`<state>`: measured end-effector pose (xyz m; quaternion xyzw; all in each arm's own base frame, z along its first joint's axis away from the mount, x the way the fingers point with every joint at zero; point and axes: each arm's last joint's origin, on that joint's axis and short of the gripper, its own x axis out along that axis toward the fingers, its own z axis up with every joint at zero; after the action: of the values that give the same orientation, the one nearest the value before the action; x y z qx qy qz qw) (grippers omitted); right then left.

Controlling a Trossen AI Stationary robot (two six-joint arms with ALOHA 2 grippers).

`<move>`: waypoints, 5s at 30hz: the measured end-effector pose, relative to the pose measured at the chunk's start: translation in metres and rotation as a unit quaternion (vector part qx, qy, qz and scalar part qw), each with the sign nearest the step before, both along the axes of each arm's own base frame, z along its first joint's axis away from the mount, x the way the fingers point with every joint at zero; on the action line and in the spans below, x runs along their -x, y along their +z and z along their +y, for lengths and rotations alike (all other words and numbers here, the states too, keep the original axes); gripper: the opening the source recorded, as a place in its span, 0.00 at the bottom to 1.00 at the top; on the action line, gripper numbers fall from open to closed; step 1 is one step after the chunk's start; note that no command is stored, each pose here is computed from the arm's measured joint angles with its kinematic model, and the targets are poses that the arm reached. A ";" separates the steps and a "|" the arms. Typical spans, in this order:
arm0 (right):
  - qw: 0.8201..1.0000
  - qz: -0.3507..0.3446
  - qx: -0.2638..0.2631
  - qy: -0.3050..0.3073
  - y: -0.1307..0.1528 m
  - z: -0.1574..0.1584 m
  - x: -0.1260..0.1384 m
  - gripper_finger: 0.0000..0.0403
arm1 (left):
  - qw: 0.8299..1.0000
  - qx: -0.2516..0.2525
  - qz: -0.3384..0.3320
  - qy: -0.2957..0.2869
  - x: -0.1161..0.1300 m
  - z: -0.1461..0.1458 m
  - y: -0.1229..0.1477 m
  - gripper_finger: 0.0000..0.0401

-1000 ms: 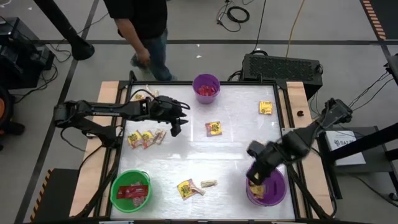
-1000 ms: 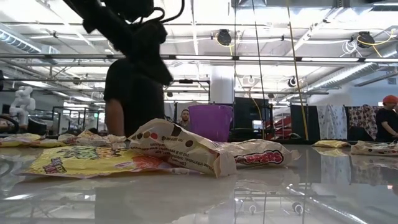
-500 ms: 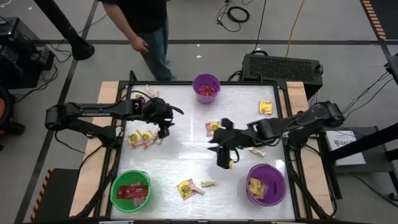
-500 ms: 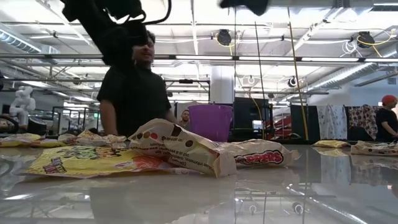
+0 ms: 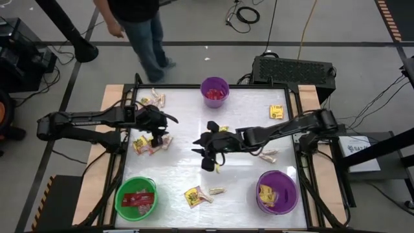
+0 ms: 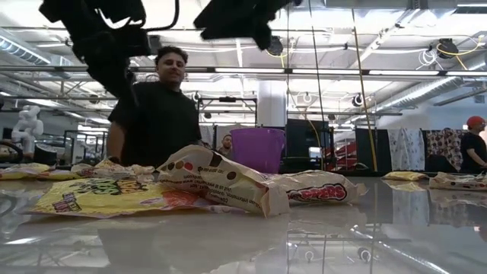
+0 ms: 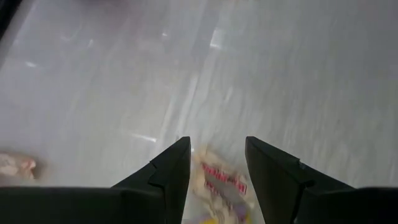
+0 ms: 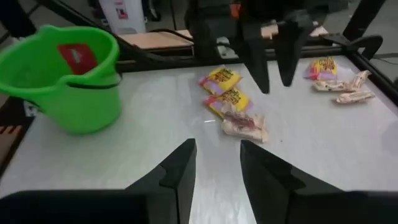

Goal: Sort candy by brand, put in halloween buckets
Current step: Put the yellow candy into the bottom purple bucket

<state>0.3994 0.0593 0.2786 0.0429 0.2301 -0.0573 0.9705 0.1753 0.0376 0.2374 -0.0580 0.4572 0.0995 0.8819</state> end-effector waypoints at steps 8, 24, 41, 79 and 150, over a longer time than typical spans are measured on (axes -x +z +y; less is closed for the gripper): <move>0.998 0.042 -0.048 -0.019 -0.015 -0.030 -0.005 0.30 | 0.999 0.028 0.018 0.036 0.003 -0.001 -0.003 0.40; 0.986 0.151 0.058 0.034 0.049 -0.155 0.094 0.29 | 0.960 0.033 -0.167 0.223 -0.045 0.051 0.000 0.40; 0.994 0.094 0.009 0.062 0.043 -0.266 0.155 0.29 | 0.915 0.065 -0.056 0.394 -0.046 0.097 -0.002 0.40; 0.985 0.052 -0.143 0.081 0.017 -0.227 0.078 0.29 | 0.825 0.017 0.132 0.549 0.034 0.119 -0.076 0.40; 0.989 0.036 -0.139 0.044 0.024 -0.181 0.050 0.29 | 0.990 -0.022 -0.090 0.109 -0.045 0.026 0.033 0.01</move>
<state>0.3494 -0.1212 0.3028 0.1648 0.2719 0.0162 0.9480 0.2208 0.0633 0.2705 -0.0966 0.3650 0.1994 0.9043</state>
